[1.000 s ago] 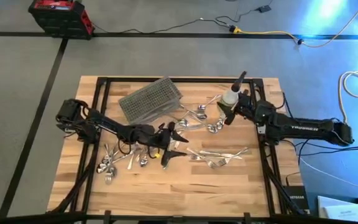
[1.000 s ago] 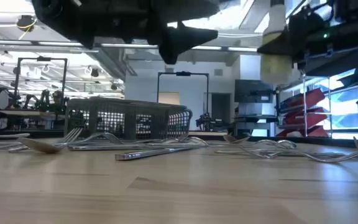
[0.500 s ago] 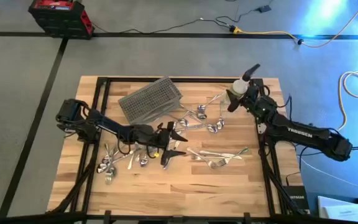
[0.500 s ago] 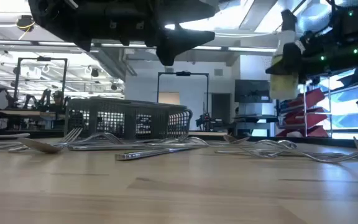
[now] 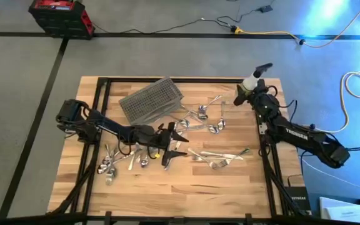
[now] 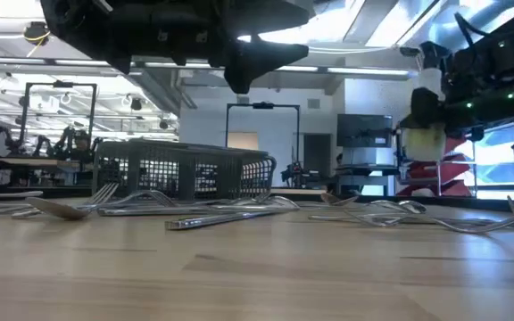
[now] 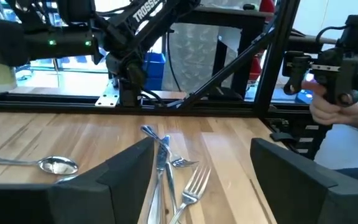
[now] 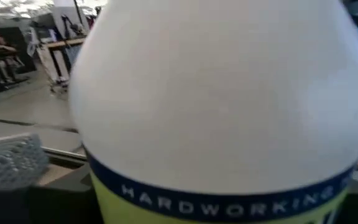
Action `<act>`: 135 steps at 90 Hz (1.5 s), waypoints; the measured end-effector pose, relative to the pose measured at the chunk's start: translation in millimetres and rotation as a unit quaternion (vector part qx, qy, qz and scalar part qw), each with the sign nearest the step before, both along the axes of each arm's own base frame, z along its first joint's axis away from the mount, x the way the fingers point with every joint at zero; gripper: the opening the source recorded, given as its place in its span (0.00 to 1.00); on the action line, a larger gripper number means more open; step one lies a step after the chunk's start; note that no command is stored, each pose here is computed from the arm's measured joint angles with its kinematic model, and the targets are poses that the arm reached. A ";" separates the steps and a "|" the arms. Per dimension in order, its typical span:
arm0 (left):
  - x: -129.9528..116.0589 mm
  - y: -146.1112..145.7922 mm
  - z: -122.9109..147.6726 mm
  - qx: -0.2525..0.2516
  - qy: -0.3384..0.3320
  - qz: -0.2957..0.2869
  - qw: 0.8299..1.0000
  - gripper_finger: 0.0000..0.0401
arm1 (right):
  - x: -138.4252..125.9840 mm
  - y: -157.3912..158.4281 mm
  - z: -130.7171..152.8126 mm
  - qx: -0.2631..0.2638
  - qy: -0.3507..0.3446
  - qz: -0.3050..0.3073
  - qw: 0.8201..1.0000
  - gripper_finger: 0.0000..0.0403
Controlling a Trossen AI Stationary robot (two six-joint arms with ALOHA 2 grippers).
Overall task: Sort silverware
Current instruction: Move the white spray bottle to the top right of the table
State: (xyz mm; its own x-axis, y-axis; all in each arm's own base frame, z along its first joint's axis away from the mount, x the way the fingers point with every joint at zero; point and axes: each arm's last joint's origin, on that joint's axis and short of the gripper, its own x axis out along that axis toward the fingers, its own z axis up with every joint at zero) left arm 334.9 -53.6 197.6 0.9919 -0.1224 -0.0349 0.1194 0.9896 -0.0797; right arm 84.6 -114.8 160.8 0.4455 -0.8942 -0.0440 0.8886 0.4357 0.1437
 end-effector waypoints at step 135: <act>-0.3 -1.3 -1.8 0.001 0.009 -0.001 1.000 0.63 | 54.6 -70.3 -24.4 0.069 0.017 -0.274 0.959 0.68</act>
